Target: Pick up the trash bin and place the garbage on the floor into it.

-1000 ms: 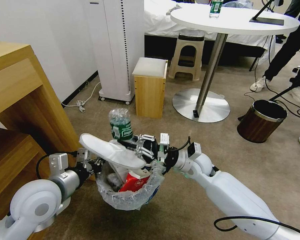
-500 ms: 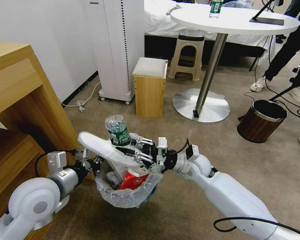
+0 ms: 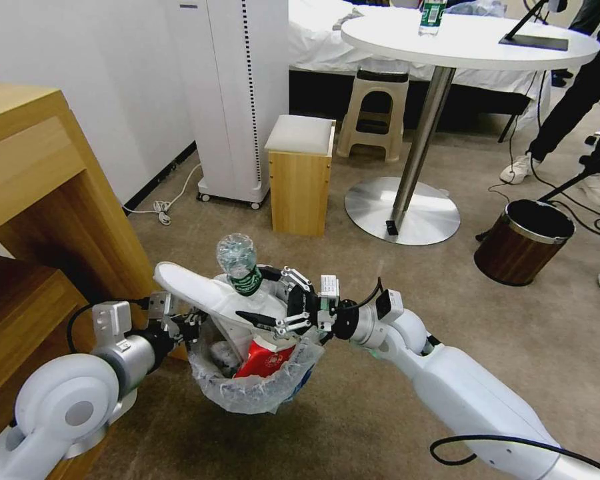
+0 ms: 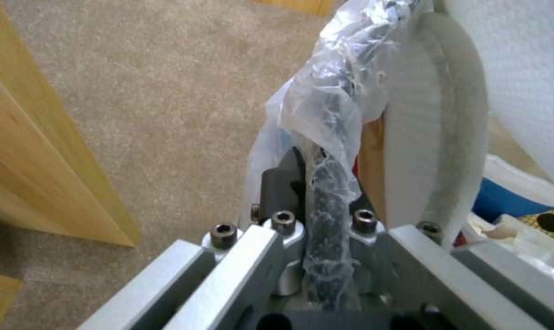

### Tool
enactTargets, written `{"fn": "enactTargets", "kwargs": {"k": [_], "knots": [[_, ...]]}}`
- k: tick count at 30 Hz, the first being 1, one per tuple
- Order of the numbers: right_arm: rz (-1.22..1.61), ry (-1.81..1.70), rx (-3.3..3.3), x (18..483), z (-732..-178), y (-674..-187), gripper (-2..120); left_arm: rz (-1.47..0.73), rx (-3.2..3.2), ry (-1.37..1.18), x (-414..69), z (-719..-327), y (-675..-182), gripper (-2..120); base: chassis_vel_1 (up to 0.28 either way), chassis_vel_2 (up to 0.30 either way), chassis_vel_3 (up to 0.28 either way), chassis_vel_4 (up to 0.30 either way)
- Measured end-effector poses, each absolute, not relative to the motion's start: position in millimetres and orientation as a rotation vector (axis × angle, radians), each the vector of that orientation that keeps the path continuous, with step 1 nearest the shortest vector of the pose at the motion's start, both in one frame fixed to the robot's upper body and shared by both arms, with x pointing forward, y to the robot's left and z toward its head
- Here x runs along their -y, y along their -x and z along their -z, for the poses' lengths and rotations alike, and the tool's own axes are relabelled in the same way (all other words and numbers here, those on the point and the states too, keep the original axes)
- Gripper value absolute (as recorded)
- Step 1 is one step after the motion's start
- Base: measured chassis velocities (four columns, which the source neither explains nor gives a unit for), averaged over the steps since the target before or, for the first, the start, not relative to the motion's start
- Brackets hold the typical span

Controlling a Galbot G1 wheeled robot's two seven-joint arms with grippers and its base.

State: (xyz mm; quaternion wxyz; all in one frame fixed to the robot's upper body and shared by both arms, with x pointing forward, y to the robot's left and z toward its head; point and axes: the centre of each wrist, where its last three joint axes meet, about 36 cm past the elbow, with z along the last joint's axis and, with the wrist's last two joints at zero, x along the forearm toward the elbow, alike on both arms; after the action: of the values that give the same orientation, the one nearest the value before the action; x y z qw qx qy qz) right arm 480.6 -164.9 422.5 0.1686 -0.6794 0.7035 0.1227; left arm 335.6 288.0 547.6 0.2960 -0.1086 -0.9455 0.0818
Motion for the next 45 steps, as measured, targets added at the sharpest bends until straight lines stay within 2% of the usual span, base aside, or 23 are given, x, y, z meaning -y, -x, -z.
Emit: {"fn": "enactTargets", "kwargs": {"k": [19, 31, 39, 45], "knots": [[-0.26, 1.984, -2.059, 210, -435, -473, 100, -0.215, 2.523, 0.288, -287, -550, -332, 0, 0.0, 0.0, 0.0, 0.0], [-0.016, 2.008, -2.144, 238, -441, -480, 100, -0.209, 2.53, 0.292, -286, -554, -325, 0, 0.0, 0.0, 0.0, 0.0], [-0.093, 1.942, -2.135, 245, -455, -475, 100, -0.207, 2.533, 0.292, -285, -555, -324, 0, 0.0, 0.0, 0.0, 0.0], [-0.201, 1.66, -2.371, 270, -455, -452, 100, -0.187, 2.533, 0.246, -287, -555, -325, 0, 0.0, 0.0, 0.0, 0.0]]}}
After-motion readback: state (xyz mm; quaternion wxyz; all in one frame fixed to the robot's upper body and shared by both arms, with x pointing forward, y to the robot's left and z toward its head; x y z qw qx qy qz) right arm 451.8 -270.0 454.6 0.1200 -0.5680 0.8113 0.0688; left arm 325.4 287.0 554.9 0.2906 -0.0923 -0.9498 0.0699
